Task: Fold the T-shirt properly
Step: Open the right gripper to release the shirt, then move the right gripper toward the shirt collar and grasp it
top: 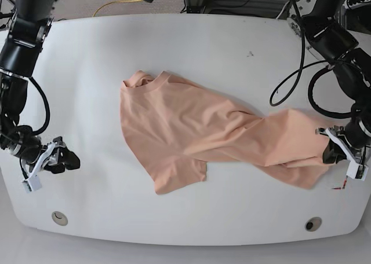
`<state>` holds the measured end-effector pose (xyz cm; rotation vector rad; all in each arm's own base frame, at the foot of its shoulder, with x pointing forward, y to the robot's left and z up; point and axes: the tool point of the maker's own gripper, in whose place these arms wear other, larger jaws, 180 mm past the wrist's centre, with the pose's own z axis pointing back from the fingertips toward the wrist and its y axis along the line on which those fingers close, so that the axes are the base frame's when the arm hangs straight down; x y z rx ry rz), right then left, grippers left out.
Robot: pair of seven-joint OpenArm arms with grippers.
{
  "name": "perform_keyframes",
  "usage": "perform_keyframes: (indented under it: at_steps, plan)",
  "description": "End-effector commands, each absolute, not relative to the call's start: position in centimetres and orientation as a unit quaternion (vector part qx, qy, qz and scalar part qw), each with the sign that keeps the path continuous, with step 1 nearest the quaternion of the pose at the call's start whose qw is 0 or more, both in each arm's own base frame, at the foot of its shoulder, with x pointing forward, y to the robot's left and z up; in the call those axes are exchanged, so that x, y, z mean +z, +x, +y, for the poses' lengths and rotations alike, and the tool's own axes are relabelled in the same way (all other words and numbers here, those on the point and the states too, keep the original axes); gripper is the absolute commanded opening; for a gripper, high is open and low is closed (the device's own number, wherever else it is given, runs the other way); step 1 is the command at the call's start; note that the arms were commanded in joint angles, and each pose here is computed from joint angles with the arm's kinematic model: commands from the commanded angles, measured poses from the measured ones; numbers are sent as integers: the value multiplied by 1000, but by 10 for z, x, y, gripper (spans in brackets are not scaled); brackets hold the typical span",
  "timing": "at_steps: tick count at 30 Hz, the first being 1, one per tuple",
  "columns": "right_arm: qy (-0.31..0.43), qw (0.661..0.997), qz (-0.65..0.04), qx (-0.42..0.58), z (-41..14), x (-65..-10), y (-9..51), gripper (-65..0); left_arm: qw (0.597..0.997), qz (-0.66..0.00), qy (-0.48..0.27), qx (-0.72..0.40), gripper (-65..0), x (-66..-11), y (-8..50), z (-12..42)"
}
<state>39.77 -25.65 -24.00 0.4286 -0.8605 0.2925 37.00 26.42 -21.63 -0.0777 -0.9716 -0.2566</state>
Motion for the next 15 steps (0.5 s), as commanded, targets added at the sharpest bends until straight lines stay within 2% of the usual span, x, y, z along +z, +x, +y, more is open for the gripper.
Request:
perform_keyframes:
  at_steps: [1,3,4,15]
  plan:
    - [214,861,-444,124,-254,-225,407,-141,864,-485,-23,-133,-650,-201,371,271]
    - [214,868,-435,105,-250,-244,405,-52,870,-473,-18,-134,-650,-209,365,276]
    - [214,871,-431,99,-248,-252,403,-40,873,-468,-17,-135,-650,-213,362,276]
    - [243,893,-378,27,-227,-330,390,-40,902,-417,2,-114,-650,-248,322,301]
